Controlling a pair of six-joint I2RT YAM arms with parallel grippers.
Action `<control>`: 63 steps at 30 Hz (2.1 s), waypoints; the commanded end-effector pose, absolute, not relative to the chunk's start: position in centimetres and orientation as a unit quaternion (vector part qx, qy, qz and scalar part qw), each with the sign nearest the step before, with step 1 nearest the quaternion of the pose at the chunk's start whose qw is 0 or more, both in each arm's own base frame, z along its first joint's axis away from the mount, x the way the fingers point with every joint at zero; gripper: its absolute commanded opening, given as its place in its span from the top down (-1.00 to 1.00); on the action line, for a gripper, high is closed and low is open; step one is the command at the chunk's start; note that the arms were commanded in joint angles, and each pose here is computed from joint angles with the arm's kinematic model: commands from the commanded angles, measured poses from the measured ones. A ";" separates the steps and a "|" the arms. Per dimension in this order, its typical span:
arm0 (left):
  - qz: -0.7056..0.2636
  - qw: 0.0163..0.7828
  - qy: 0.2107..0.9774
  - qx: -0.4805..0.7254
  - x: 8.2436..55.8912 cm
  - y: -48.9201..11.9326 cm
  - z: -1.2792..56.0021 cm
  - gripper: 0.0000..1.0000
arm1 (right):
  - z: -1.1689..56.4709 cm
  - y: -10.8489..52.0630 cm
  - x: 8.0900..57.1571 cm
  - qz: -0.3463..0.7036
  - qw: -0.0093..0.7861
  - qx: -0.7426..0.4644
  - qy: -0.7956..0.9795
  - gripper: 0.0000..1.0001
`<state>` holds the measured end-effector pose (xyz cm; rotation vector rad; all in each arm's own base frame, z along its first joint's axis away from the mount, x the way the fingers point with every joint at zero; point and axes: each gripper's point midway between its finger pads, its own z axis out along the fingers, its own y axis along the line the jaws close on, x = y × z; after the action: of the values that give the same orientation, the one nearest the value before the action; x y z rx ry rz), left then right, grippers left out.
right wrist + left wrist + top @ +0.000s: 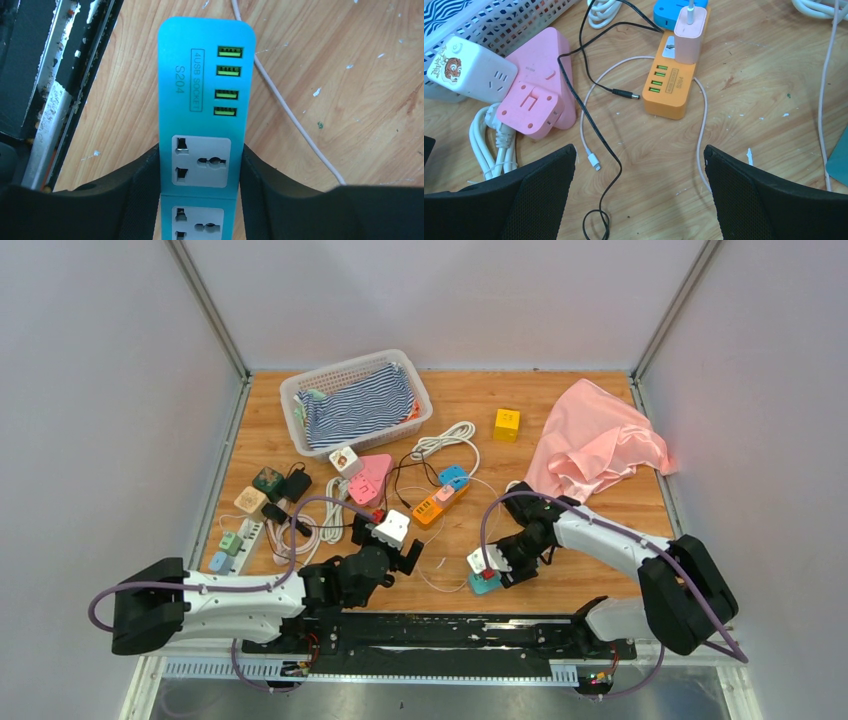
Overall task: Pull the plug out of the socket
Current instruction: Pick up the socket from the corner of the board, then place the socket at the corner of the board.
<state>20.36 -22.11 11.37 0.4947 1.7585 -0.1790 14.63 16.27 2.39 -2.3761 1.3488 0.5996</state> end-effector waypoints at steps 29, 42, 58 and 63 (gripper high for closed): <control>-0.077 0.615 0.761 0.189 20.4 -20.9 11.3 -1.00 | 9.4 14.2 15.2 0.197 0.209 -0.760 0.583 1.00; -0.080 0.613 0.761 0.197 20.3 -21.1 11.2 -1.00 | 19.8 11.1 20.3 0.121 0.455 -0.601 0.646 1.00; -0.082 0.611 0.761 0.202 20.3 -21.3 11.2 -1.00 | 31.1 7.5 25.1 0.019 0.537 -0.498 0.681 1.00; -0.081 0.611 0.761 0.203 20.2 -21.3 11.1 -1.00 | 34.6 5.6 26.3 -0.044 0.553 -0.473 0.685 1.00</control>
<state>20.11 -21.62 11.23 0.4842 1.7582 -0.1955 25.20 7.69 30.60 -1.2144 1.6417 0.0625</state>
